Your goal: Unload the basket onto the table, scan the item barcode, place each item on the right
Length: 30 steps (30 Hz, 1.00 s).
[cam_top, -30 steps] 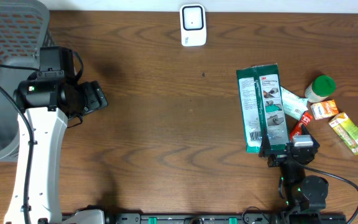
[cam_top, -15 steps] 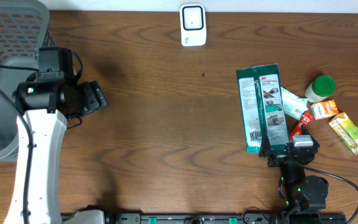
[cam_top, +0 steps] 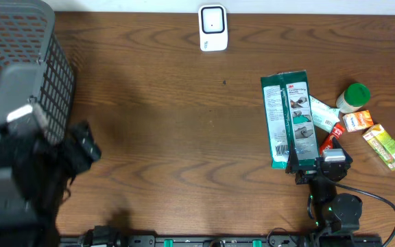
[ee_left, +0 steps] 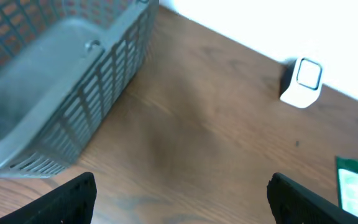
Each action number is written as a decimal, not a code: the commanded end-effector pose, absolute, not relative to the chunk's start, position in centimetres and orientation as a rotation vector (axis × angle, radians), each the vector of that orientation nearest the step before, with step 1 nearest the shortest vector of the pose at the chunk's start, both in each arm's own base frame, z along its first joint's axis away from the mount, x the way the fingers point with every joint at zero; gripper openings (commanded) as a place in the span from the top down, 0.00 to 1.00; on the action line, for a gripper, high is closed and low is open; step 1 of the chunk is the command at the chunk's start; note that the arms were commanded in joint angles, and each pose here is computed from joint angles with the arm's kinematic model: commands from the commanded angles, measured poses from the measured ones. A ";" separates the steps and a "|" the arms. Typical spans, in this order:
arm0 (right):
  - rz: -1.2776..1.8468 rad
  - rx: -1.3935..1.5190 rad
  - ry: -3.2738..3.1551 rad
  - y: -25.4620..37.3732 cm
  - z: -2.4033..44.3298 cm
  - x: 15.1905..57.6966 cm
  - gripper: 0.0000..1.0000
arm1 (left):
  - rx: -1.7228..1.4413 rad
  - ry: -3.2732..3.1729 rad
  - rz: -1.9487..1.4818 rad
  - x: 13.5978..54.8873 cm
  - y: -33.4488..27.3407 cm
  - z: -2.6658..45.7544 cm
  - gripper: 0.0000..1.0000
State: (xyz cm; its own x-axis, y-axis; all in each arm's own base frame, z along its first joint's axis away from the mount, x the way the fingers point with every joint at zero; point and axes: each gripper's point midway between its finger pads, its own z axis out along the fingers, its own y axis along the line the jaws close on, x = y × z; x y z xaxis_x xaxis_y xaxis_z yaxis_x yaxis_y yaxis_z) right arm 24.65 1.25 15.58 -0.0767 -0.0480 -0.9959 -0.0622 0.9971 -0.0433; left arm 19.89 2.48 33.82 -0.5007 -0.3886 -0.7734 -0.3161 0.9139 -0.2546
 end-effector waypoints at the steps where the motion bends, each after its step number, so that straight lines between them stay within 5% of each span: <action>1: 0.003 -0.094 1.650 1.2 15.5 24.6 0.01 | -0.483 2.092 -0.079 17.4 2.5 34.3 0.11; 15: 0.003 -0.094 1.650 1.2 15.5 24.6 0.01 | -0.442 1.887 -0.111 10.1 1.9 29.8 0.11; 24: 0.003 -0.094 1.650 1.2 15.5 24.6 0.01 | -0.393 1.719 -0.149 12.0 1.8 28.8 0.11; 30: 0.003 -0.094 1.650 1.2 15.5 24.6 0.01 | -0.331 1.488 -0.200 15.2 1.5 32.9 0.11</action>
